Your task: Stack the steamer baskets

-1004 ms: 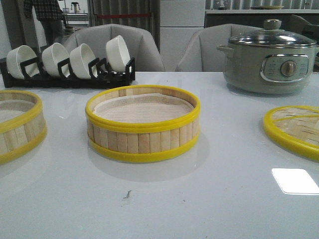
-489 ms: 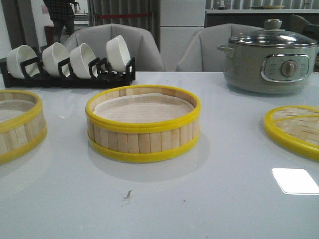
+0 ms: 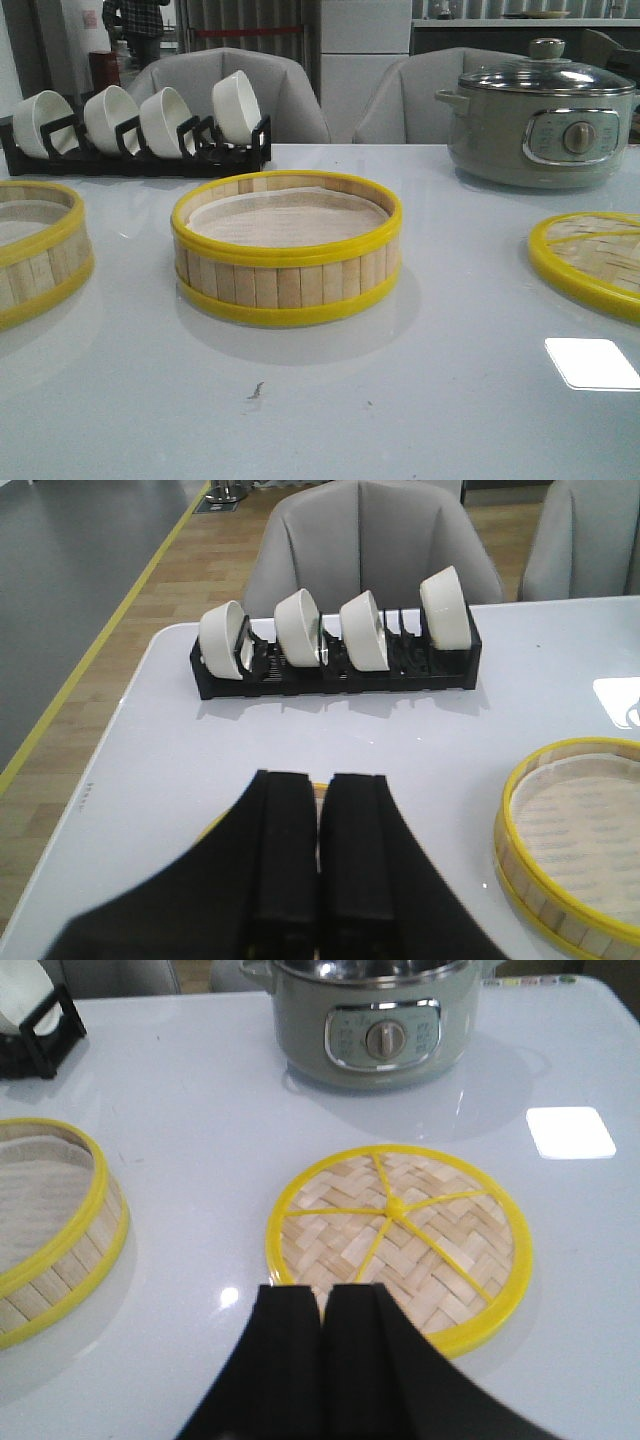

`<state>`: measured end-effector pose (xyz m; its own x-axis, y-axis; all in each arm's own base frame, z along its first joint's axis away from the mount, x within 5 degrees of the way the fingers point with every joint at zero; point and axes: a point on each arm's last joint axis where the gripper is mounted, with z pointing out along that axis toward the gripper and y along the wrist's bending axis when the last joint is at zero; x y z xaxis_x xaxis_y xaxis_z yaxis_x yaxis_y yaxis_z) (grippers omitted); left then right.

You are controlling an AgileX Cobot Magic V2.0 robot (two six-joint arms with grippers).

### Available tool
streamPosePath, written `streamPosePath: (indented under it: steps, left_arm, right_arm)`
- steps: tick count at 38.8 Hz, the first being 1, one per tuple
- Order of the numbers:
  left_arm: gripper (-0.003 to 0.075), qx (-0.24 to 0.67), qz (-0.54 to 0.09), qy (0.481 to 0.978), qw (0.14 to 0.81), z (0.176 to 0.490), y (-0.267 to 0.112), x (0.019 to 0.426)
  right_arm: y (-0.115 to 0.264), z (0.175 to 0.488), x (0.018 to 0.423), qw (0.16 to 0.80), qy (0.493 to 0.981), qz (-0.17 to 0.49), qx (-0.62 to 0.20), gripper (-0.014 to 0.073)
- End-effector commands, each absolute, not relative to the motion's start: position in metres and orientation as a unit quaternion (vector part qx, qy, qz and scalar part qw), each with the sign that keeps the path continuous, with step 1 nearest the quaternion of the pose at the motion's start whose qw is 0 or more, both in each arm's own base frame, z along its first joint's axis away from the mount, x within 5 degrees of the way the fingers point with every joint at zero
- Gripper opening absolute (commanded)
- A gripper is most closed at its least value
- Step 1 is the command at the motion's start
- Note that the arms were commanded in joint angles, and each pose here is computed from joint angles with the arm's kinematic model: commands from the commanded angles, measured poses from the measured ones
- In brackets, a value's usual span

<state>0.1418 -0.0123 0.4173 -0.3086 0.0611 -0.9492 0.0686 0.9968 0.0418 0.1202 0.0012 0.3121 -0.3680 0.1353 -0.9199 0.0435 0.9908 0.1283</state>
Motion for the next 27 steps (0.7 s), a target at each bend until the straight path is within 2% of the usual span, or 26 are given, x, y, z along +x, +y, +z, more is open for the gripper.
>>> streamPosePath:
  steps: [1,7,19,27]
  left_arm:
    - [0.0085,0.047,-0.014,0.773,0.633,0.436,-0.015,0.139]
    - [0.0085,0.046,-0.014,0.777,0.628,0.434,-0.015,0.139]
    - [0.0085,0.045,-0.013,0.786,0.616,0.432,-0.015,0.138]
    - [0.0085,0.044,-0.015,0.786,0.616,0.432,-0.015,0.138]
  right_arm:
    - [0.000,0.330,0.135,0.594,0.802,0.034,0.046,0.0054]
    - [0.001,0.334,0.140,0.613,0.788,0.036,0.045,0.0054]
    - [0.001,0.351,0.142,0.685,0.726,0.043,0.040,0.0054]
    - [0.001,0.352,0.143,0.688,0.723,0.043,0.040,0.0054]
